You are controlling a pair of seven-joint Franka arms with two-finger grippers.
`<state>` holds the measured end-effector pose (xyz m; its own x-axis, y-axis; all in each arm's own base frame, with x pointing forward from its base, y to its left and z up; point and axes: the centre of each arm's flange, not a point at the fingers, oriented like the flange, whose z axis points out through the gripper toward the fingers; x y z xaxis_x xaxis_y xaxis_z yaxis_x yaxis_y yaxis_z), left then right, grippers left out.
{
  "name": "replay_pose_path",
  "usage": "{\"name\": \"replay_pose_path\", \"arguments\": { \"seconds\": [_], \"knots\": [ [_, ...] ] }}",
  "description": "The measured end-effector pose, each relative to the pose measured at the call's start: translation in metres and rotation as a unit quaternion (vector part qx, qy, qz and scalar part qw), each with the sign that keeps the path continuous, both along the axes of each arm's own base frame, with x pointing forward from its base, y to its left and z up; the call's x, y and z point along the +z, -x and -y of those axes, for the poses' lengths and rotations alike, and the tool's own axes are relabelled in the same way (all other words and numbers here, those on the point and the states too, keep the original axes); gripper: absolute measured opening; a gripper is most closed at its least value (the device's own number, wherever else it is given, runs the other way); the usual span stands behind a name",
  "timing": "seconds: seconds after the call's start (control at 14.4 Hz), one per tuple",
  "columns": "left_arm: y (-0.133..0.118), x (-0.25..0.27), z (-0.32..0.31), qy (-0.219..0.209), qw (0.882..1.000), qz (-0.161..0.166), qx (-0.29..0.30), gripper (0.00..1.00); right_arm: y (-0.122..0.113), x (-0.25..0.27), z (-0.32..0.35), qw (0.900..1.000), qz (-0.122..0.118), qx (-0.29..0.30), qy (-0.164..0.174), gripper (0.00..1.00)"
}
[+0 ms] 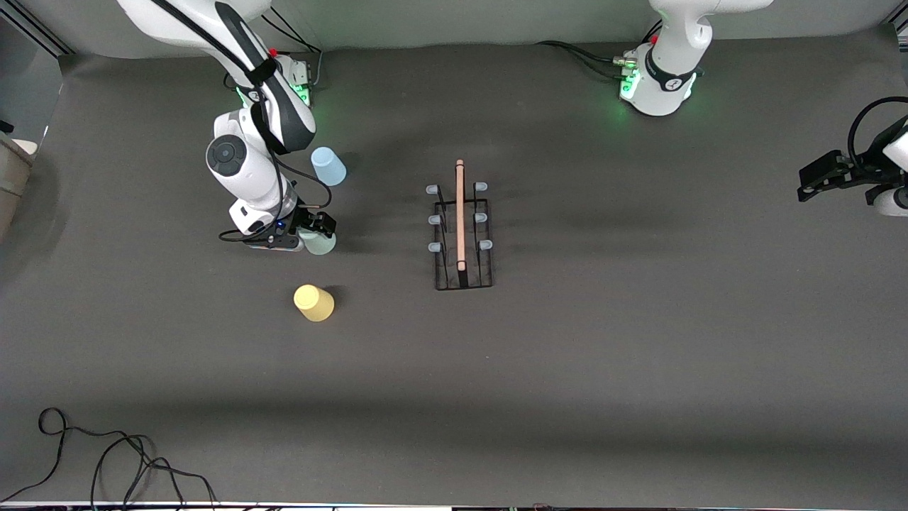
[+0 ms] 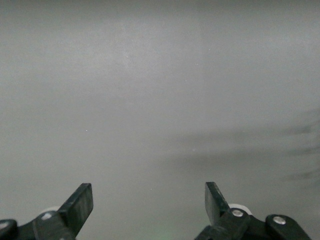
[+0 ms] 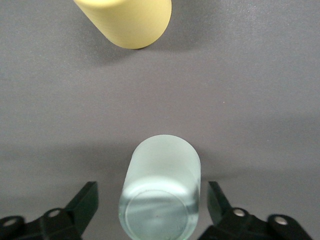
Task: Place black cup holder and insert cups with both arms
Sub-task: 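Grasp the pale green cup with the right gripper, then carry the green cup to the rack and lower it onto a peg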
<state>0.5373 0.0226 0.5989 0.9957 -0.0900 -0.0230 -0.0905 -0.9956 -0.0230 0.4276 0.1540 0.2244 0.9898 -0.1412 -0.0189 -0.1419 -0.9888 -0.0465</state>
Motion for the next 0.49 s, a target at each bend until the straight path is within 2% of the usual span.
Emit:
{"name": "replay_pose_path", "arguments": {
  "seconds": [0.14,0.21,0.49],
  "knots": [
    [0.000,0.000,0.001,0.000,1.000,0.000,-0.001,1.00,0.000,-0.001,0.000,1.000,-0.001,0.000,0.000,0.70],
    [0.000,0.000,0.002,0.000,1.000,0.001,-0.002,1.00,-0.002,0.001,0.000,1.000,0.002,-0.001,-0.001,0.66],
    [-0.003,0.000,0.004,0.004,1.000,0.007,-0.002,1.00,-0.010,0.014,-0.003,1.000,0.005,-0.001,-0.004,0.66]
  ]
}}
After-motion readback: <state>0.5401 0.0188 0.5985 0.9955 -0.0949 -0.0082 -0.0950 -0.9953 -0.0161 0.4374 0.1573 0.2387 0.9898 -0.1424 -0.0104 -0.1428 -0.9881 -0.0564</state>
